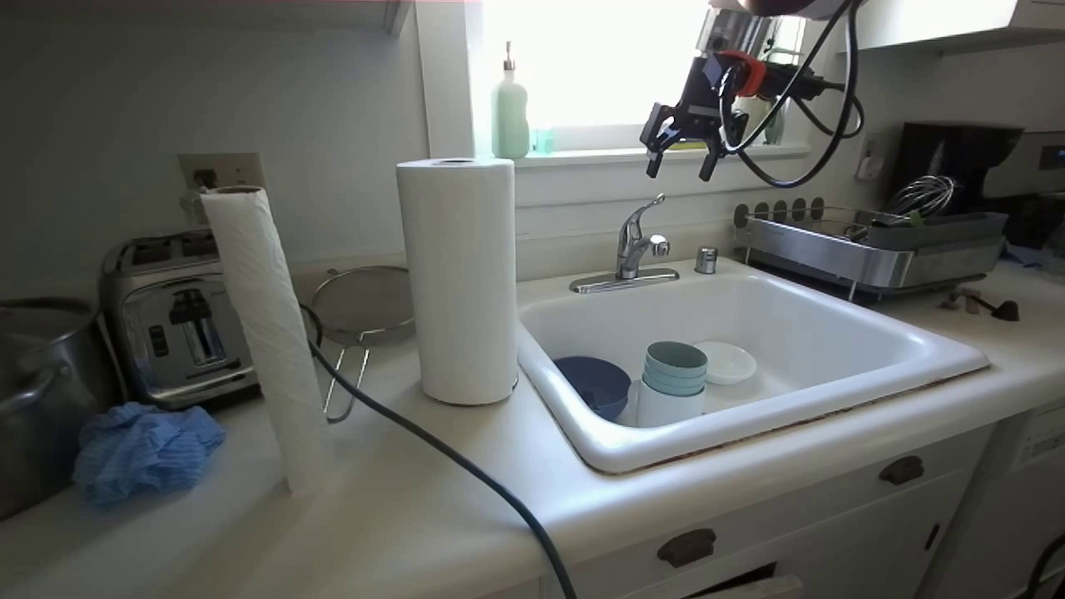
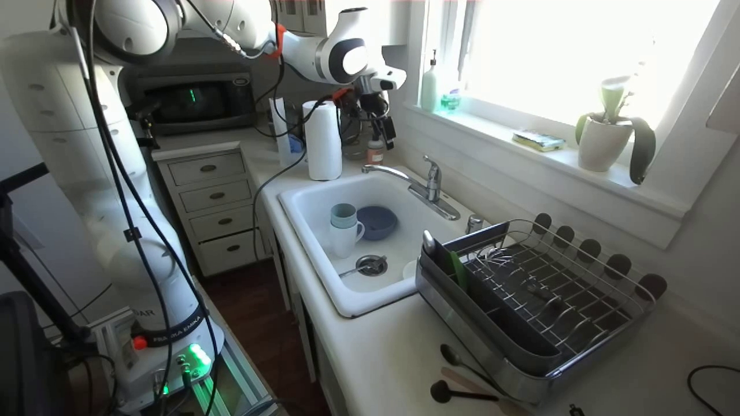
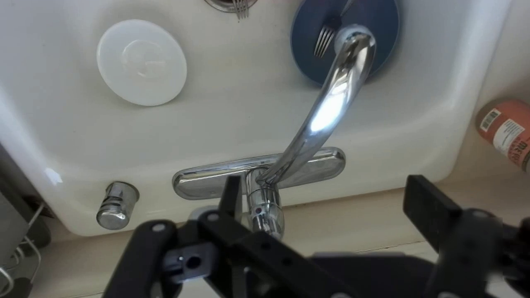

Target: Move the tap nozzle to the left

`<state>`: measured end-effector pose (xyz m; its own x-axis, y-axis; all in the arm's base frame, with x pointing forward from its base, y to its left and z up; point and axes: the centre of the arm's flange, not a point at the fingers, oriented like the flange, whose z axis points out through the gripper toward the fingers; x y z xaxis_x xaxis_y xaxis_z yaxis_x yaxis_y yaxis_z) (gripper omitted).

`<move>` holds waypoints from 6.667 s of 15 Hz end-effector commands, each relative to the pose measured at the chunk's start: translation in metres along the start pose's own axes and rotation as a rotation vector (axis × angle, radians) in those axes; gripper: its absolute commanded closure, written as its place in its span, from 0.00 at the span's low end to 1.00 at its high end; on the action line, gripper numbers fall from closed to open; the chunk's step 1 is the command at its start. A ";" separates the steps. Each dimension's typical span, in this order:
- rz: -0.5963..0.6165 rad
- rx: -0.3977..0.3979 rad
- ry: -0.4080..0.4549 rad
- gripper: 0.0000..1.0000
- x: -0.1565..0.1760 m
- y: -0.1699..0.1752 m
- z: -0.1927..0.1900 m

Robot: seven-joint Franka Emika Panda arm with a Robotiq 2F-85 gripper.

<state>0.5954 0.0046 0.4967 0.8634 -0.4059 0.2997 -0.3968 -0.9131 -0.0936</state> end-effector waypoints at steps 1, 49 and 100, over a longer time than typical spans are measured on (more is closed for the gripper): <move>0.005 -0.034 0.058 0.00 0.042 0.008 0.037; 0.930 -0.133 0.098 0.93 0.110 -0.094 0.105; 0.066 -0.033 -0.188 0.00 0.143 0.032 -0.023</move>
<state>0.6990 -0.0816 0.5586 0.8773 -0.4672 0.1104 -0.4613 -0.8840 -0.0753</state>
